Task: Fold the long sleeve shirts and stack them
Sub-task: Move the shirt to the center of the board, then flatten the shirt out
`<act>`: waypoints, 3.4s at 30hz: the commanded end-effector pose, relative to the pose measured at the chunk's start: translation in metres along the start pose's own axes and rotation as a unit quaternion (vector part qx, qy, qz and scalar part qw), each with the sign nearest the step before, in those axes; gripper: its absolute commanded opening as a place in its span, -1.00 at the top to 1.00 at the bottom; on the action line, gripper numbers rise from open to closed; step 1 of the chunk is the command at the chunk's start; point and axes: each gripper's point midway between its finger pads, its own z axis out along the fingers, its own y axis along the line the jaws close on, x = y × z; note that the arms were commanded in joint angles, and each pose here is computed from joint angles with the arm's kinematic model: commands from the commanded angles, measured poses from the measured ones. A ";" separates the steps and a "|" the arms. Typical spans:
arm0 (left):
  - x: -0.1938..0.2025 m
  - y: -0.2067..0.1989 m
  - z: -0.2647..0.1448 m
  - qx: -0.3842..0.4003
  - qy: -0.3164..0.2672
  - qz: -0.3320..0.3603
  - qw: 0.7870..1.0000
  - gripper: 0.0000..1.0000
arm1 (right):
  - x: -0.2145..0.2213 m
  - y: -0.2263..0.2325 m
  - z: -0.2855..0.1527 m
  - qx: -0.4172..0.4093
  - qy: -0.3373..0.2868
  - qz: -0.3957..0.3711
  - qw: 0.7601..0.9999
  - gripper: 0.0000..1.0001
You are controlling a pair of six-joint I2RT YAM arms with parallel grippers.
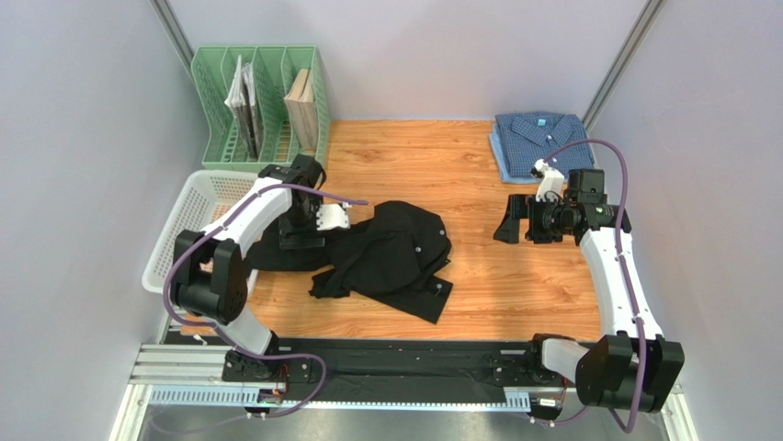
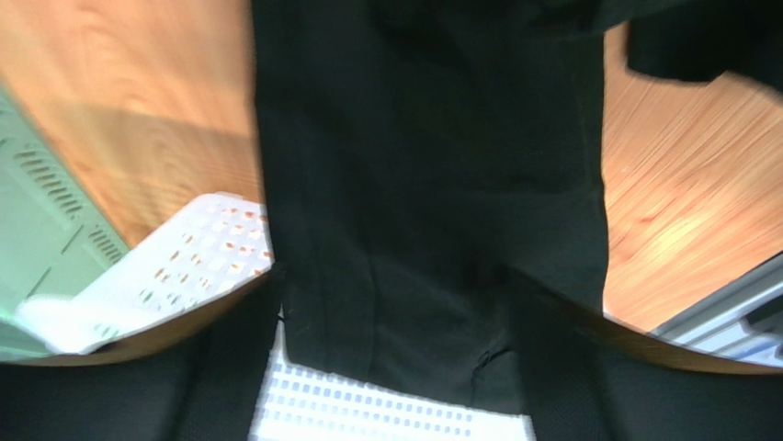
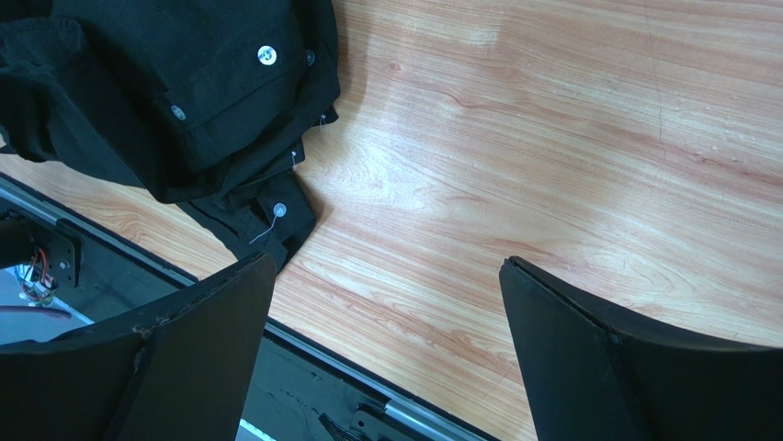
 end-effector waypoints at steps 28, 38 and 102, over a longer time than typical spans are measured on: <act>-0.234 -0.093 -0.045 0.212 -0.244 -0.076 0.943 0.59 | -0.014 0.003 -0.005 -0.007 -0.015 -0.020 1.000 -1.00; -0.314 -0.030 0.013 0.236 -0.218 -0.177 0.930 0.16 | -0.038 -0.003 0.001 -0.009 -0.007 -0.016 1.000 -1.00; -0.224 -0.015 -0.144 -0.098 -0.401 -0.146 0.899 1.00 | 0.037 0.018 0.177 -0.079 0.142 0.018 0.987 0.54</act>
